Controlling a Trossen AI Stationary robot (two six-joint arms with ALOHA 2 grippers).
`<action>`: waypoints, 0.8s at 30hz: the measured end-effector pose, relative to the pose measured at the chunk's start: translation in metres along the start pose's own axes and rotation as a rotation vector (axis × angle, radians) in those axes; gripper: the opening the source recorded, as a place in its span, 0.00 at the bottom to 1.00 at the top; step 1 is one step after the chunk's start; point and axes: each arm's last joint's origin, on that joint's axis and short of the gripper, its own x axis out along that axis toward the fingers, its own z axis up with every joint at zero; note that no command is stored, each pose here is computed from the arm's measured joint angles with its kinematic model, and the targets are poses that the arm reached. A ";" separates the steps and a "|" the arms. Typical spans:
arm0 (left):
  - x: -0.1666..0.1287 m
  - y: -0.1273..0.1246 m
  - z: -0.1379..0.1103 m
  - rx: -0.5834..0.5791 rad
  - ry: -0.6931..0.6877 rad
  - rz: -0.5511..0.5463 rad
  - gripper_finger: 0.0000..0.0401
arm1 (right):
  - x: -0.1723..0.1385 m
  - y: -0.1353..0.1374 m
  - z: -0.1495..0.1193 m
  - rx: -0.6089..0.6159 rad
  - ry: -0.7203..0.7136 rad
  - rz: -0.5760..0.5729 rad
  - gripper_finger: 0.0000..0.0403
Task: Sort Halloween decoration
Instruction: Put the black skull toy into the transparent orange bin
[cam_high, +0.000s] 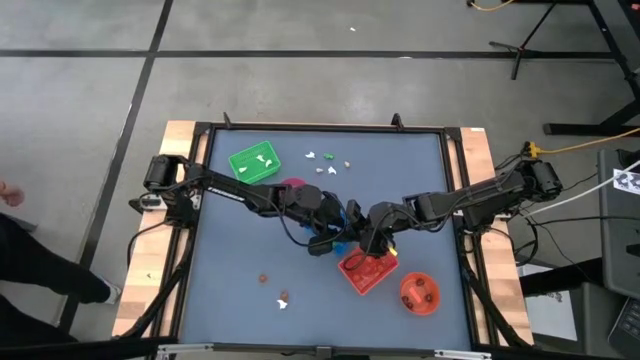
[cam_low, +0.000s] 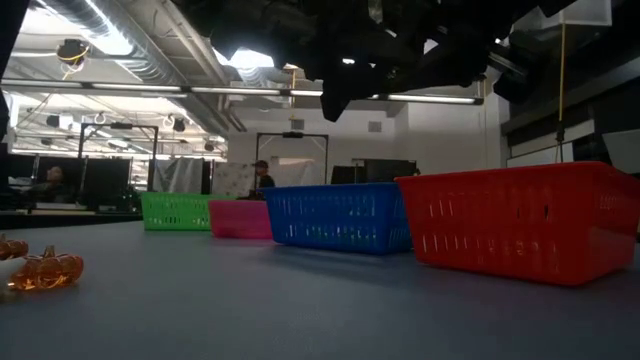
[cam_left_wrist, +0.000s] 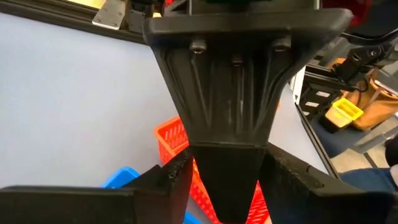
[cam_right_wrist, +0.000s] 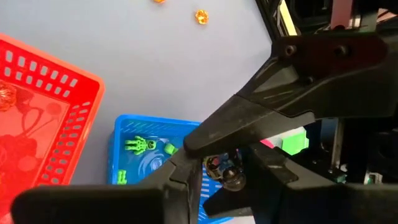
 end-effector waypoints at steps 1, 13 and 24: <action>0.000 0.000 0.000 0.000 0.000 0.000 0.38 | 0.000 0.000 0.000 0.000 0.000 0.000 0.25; -0.001 0.006 0.001 -0.010 0.008 -0.006 0.39 | 0.000 0.007 -0.004 0.098 0.046 0.068 0.25; -0.002 0.008 -0.001 -0.019 0.037 -0.013 0.39 | -0.004 0.022 -0.014 0.281 0.173 0.219 0.25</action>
